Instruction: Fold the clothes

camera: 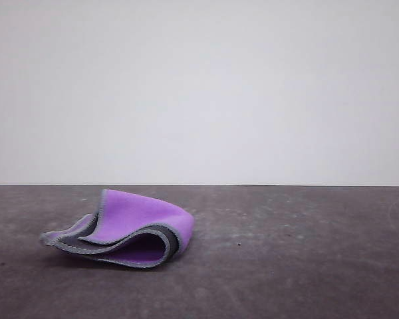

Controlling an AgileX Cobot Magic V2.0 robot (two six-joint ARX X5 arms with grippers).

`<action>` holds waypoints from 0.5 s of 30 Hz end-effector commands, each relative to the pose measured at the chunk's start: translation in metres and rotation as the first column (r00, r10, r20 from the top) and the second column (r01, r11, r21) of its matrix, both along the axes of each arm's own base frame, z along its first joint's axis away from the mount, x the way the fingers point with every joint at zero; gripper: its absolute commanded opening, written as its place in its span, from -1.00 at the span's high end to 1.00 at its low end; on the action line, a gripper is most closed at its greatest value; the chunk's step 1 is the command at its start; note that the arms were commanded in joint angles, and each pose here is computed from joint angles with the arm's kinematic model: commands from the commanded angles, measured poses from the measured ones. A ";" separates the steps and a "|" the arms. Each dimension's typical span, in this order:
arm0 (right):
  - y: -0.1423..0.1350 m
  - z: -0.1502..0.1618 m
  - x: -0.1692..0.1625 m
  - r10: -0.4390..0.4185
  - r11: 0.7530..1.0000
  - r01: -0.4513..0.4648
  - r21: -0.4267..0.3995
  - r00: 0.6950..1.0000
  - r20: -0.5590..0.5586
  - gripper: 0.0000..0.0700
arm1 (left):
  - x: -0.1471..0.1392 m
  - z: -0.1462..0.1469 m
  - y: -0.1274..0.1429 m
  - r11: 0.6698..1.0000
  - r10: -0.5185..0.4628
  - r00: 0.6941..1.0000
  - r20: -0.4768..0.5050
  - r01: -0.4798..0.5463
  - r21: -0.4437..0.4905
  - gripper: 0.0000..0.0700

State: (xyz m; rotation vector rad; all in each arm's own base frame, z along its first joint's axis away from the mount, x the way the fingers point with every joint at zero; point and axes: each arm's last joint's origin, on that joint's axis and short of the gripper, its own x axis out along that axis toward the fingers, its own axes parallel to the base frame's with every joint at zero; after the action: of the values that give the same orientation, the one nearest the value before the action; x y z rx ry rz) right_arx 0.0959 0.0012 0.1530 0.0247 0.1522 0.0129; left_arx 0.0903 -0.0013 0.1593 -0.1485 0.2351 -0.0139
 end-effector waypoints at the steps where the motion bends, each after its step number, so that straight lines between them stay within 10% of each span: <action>1: 0.000 0.000 0.000 -0.002 1.000 0.002 -0.008 1.000 0.010 1.00 | 0.001 -0.007 0.000 1.000 0.002 1.000 -0.029 -0.002 -0.004 0.95; 15: 0.000 0.000 0.000 -0.002 1.000 0.002 -0.008 1.000 0.010 1.00 | 0.001 -0.007 0.000 1.000 0.002 1.000 -0.029 -0.002 -0.004 0.95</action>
State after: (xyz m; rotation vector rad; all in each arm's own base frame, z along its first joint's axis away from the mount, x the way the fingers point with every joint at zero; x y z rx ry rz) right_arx 0.0959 0.0012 0.1530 0.0247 0.1522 0.0129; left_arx 0.0903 -0.0013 0.1593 -0.1485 0.2351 -0.0139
